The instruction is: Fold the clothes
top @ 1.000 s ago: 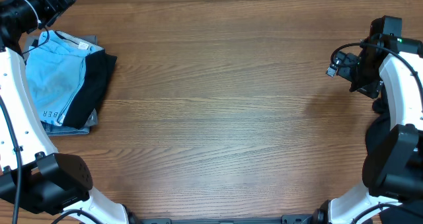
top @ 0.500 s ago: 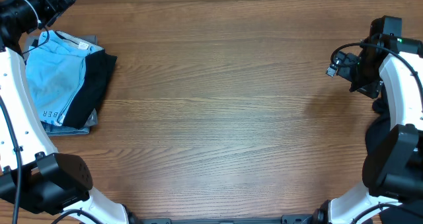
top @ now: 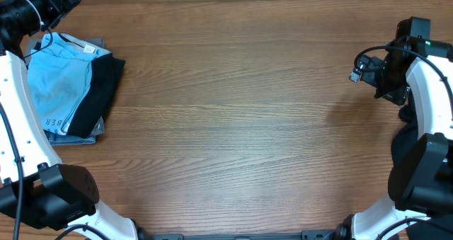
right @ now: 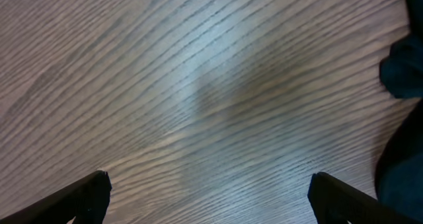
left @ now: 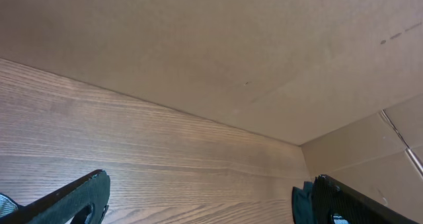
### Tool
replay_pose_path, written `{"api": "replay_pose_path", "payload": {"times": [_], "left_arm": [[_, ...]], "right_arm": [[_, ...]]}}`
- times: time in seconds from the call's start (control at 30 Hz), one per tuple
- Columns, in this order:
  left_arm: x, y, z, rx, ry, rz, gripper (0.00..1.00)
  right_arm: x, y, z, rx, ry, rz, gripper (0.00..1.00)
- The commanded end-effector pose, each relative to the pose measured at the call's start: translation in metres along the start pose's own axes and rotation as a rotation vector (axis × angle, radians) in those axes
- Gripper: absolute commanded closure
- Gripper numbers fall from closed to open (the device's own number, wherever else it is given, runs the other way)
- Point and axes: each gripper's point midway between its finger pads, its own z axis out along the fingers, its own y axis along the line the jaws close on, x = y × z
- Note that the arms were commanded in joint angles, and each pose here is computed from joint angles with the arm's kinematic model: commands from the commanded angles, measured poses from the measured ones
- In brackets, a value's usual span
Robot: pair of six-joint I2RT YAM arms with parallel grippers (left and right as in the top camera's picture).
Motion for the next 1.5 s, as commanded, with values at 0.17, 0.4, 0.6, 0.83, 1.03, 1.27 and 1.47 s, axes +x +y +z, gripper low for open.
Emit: {"api": "replay_pose_path", "payload": {"times": [0.17, 0.4, 0.6, 0.83, 1.03, 1.27, 1.47], "left_arm": [[0.001, -0.001, 0.001, 0.006, 0.003, -0.008, 0.0], [0.001, -0.001, 0.001, 0.006, 0.003, -0.008, 0.0], [0.001, -0.001, 0.001, 0.006, 0.003, -0.008, 0.0], [0.001, -0.001, 0.001, 0.006, 0.003, -0.008, 0.0], [0.001, -0.001, 0.001, 0.006, 0.003, -0.008, 0.0], [0.001, -0.001, 0.001, 0.006, 0.003, -0.008, 0.0], [0.001, -0.001, 0.001, 0.006, 0.003, -0.008, 0.0]], "right_arm": [[-0.006, 0.025, -0.039, -0.041, -0.119, -0.057, 0.0], [0.026, 0.088, -0.136, -0.185, -0.333, -0.228, 0.0], [0.098, 0.132, -0.243, -0.408, -0.545, -0.426, 0.0], [0.179, 0.078, -0.369, -0.663, -0.873, -0.471, 0.0], [0.253, 0.002, -0.403, -0.805, -1.006, -0.431, 0.0], [0.278, -0.03, -0.373, -0.772, -1.071, -0.377, 0.0], [0.263, -0.012, -0.32, -0.724, -1.024, -0.355, 0.0]]}}
